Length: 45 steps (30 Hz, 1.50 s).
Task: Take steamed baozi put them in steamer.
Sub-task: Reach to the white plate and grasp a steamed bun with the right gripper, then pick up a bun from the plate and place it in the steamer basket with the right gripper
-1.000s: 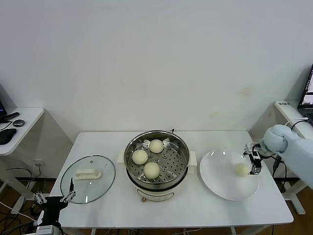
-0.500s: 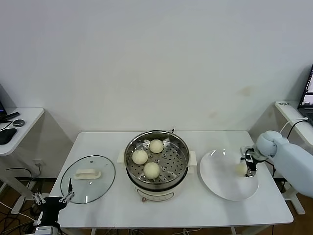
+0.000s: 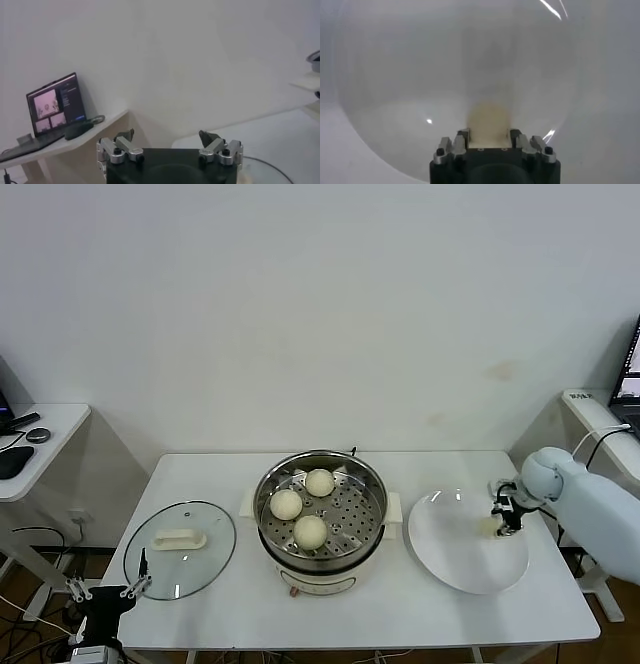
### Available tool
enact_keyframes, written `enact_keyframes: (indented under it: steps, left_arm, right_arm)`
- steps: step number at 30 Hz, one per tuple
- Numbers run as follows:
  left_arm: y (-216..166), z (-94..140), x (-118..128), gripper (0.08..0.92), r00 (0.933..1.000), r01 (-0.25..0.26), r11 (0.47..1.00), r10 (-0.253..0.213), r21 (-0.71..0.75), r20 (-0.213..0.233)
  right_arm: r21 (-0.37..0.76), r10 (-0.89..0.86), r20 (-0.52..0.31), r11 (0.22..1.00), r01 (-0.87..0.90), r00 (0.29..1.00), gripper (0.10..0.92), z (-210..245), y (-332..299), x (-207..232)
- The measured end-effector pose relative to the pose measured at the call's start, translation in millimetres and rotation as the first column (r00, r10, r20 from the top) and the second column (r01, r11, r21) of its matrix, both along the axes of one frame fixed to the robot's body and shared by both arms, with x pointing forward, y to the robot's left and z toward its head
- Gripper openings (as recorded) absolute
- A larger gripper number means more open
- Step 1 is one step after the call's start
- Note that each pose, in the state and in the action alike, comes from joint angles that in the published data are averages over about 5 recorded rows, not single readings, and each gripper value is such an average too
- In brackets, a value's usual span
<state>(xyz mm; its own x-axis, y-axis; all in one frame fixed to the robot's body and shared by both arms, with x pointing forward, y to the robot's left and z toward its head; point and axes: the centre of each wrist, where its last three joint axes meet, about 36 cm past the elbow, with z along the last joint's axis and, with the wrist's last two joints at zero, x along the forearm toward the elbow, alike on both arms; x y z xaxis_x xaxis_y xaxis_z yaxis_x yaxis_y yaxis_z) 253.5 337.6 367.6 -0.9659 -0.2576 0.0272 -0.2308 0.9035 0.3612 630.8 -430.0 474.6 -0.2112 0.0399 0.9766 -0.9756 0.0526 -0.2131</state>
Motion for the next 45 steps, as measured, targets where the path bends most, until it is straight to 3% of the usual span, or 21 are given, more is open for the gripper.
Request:
enact_keyframes:
  steps: [8,16,21,30,45]
  left_arm:
    - [-3,1,6,0.823,0.9998,0.015,1.000,-0.015,-0.005,0.010]
    - [-6,4,12,0.823,0.9992,0.036,0.999,-0.036,-0.004,0.015]
    - [-4,6,14,0.823,0.9989,0.042,0.999,-0.042,0.004,0.019]
    - [-3,10,15,0.823,0.9990,0.034,0.999,-0.034,0.001,0.028]
    - [0,11,13,0.823,0.9993,0.014,1.000,-0.014,-0.009,0.035]
  right_arm:
    - [0.061,0.031,0.070,0.998,-0.035,0.997,0.455,73,38,9]
    - [0.164,0.112,0.165,0.977,-0.140,0.980,0.466,174,127,4]
    - [0.228,0.140,0.172,0.957,-0.178,0.975,0.467,212,184,-14]
    - [0.250,0.183,0.121,0.946,-0.208,0.976,0.467,215,264,-31]
    - [0.181,0.216,0.041,0.959,-0.220,0.976,0.467,157,327,-30]
